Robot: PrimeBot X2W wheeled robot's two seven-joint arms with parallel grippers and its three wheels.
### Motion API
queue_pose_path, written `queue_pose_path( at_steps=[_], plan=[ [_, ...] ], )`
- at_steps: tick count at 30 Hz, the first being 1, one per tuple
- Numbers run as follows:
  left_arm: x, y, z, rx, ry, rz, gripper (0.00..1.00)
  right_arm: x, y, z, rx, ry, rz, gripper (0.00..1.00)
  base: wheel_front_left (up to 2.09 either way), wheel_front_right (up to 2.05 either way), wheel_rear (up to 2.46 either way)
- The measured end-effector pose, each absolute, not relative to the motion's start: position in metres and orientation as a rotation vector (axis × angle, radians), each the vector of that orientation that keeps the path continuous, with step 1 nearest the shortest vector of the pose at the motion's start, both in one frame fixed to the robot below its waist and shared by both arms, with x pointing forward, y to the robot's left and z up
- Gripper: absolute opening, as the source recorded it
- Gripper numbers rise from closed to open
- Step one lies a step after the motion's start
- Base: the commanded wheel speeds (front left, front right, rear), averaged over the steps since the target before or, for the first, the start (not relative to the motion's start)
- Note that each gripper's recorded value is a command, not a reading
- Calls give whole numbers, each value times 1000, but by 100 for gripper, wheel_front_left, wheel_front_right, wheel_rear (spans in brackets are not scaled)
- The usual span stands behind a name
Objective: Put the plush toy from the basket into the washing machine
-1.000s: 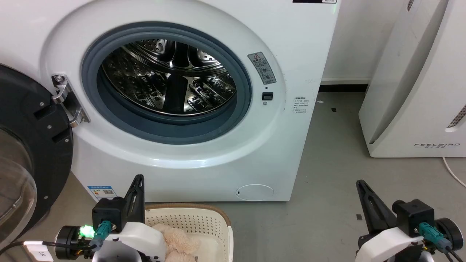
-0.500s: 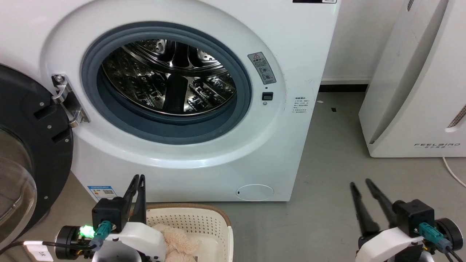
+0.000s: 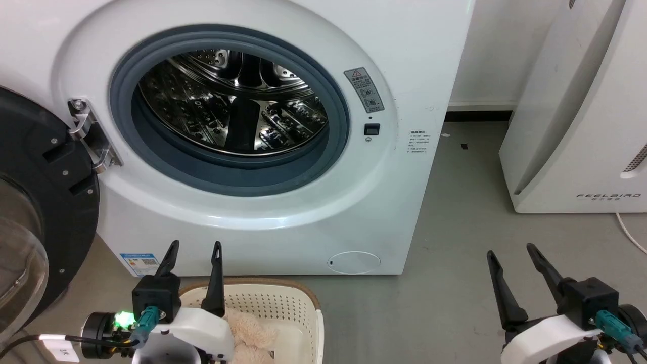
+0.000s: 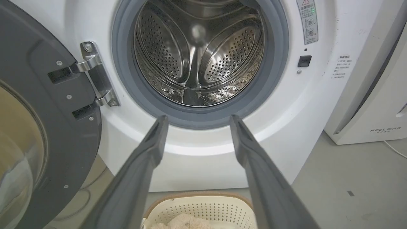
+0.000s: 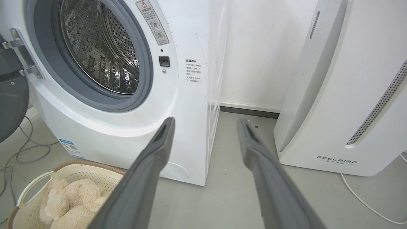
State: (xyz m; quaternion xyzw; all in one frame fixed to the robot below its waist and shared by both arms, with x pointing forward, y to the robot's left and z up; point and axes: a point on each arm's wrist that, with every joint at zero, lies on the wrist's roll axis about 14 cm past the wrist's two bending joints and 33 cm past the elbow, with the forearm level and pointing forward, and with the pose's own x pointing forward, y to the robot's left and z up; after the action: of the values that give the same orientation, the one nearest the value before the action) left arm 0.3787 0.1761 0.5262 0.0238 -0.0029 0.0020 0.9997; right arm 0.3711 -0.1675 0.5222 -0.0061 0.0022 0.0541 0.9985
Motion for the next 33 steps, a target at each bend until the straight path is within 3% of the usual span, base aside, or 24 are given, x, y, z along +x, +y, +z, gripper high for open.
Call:
queue_pose_path(
  at_steps=[15,33],
  plan=[
    [397,169,497,68,65,-32,100,383,-176,519,20,-4,83,100,0,0,0],
    [426,157,418,125,302,-123,100,406,-187,502,53,13,49,100,0,0,0]
  ],
)
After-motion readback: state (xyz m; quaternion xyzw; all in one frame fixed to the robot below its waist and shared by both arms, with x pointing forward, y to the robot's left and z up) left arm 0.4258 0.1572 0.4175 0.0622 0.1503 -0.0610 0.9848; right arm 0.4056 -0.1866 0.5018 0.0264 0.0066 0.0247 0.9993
